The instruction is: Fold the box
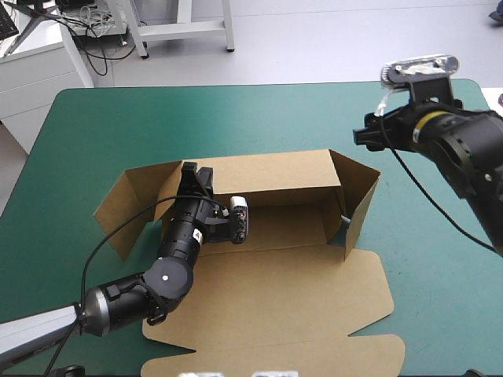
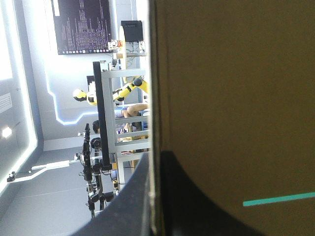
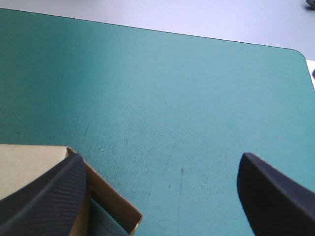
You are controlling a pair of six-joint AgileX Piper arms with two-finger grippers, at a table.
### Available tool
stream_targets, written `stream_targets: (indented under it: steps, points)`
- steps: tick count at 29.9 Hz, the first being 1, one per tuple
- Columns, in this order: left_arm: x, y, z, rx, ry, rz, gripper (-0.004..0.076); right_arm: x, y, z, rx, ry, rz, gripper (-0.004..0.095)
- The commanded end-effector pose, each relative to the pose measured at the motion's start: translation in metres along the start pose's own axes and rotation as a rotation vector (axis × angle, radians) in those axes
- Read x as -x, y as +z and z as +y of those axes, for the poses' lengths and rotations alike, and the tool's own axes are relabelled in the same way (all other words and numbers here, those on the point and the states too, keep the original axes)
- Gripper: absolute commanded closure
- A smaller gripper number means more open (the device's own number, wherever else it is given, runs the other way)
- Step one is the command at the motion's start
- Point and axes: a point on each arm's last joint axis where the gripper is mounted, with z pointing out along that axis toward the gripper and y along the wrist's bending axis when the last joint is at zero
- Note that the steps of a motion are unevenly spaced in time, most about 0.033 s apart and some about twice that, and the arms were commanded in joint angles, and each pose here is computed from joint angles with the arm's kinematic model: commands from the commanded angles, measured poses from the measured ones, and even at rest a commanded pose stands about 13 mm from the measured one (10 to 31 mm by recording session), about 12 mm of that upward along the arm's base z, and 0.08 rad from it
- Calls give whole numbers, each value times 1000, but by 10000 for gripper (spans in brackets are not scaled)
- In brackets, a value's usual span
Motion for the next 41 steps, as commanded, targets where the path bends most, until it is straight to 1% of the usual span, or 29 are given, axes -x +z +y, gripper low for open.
stream_targets:
  steps: [1, 5, 6, 9, 12, 14, 16, 18, 20, 26, 31, 37, 41]
  points:
    - [0, -7, 21, 93, -14, -9, 734, 25, 7, -7, -49, -24, -55, 150]
    - [-1, -7, 22, 99, -15, 1, 734, 30, 48, -20, -48, 20, 15, 150]
    - [-1, -7, 22, 99, -15, 1, 734, 29, 58, -25, -26, 40, 38, 150]
    - [-1, -7, 22, 98, -15, 0, 734, 24, 87, -37, 85, 104, 108, 150]
    - [-1, -7, 21, 97, -14, -2, 734, 17, 112, -51, 147, 161, 165, 150]
    - [-1, -7, 21, 97, -14, -2, 734, 10, 127, -59, 170, 192, 219, 150]
    - [0, -7, 21, 97, -14, -3, 734, 2, 138, -63, 215, 213, 289, 150]
    - [0, -7, 21, 93, -14, -10, 734, -7, 147, -65, 277, 202, 362, 150]
    - [1, -7, 21, 88, -14, -18, 734, -11, 151, -64, 309, 188, 396, 150]
    - [0, -7, 21, 92, -14, -6, 734, -19, 155, -63, 320, 175, 444, 150]
    - [-1, -7, 21, 94, -16, 1, 734, -40, 157, -59, 339, 153, 502, 150]
    - [0, -7, 21, 93, -16, -1, 734, -58, 148, -55, 342, 149, 487, 150]
    - [0, -7, 21, 93, -16, -1, 734, -76, 140, -53, 321, 154, 450, 150]
